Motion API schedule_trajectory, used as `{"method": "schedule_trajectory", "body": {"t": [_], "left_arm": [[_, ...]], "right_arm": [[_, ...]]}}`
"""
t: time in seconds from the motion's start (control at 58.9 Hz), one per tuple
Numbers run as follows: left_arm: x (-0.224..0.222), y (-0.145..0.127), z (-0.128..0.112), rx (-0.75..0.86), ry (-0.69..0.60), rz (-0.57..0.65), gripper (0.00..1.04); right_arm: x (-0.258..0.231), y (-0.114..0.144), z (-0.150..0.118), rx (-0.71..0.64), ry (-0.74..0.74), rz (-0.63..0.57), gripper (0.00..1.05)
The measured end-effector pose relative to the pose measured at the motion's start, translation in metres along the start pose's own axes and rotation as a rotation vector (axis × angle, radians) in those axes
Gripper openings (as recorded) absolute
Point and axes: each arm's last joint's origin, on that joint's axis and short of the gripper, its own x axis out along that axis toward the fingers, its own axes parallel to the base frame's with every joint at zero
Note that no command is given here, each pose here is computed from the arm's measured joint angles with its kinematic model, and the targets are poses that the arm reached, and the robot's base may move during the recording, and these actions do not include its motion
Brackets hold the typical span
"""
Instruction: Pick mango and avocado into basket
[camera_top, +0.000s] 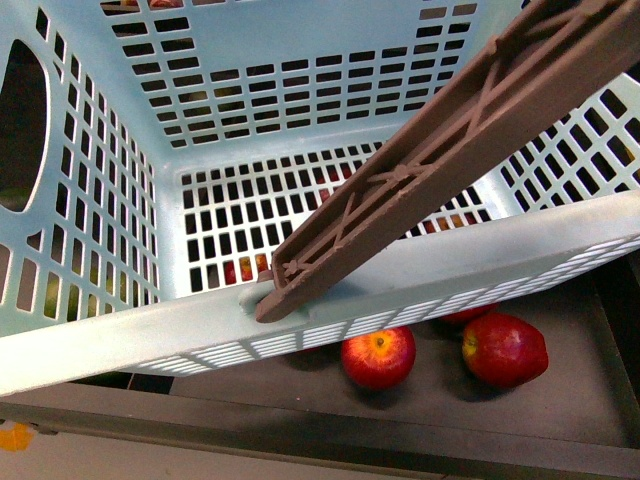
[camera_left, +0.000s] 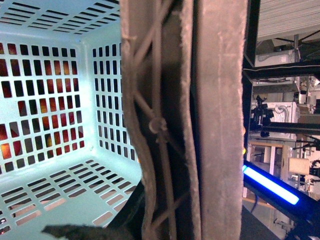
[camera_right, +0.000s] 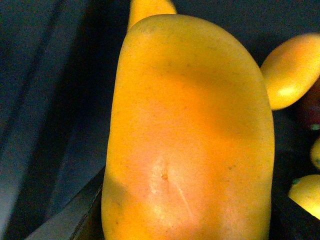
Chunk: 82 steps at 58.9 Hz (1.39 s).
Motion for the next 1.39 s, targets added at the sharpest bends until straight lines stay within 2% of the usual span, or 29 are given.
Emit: {"method": "schedule_trajectory", "body": {"t": [0.17, 0.322, 0.577, 0.696, 0.95, 1.154, 1.307, 1.392], "left_arm": [[0.000, 0.000, 0.000, 0.000, 0.000, 0.000, 0.16], [0.000, 0.000, 0.000, 0.000, 0.000, 0.000, 0.16], [0.000, 0.000, 0.000, 0.000, 0.000, 0.000, 0.16], [0.000, 0.000, 0.000, 0.000, -0.001, 0.000, 0.16], [0.000, 0.000, 0.000, 0.000, 0.000, 0.000, 0.16], [0.000, 0.000, 0.000, 0.000, 0.000, 0.000, 0.16], [0.000, 0.000, 0.000, 0.001, -0.001, 0.001, 0.16], [0.000, 0.000, 0.000, 0.000, 0.000, 0.000, 0.16]], "right_arm": [[-0.065, 0.020, 0.011, 0.058, -0.097, 0.025, 0.60], [-0.135, 0.063, 0.023, 0.109, -0.192, 0.079, 0.60], [-0.191, 0.148, 0.080, 0.075, -0.399, 0.216, 0.60], [-0.197, 0.184, 0.101, 0.075, -0.462, 0.295, 0.60], [-0.186, 0.242, 0.114, 0.046, -0.462, 0.417, 0.60], [-0.174, 0.281, 0.114, 0.011, -0.423, 0.486, 0.60], [-0.173, 0.295, 0.113, -0.004, -0.412, 0.512, 0.61], [-0.173, 0.302, 0.113, -0.012, -0.409, 0.528, 0.73]]}}
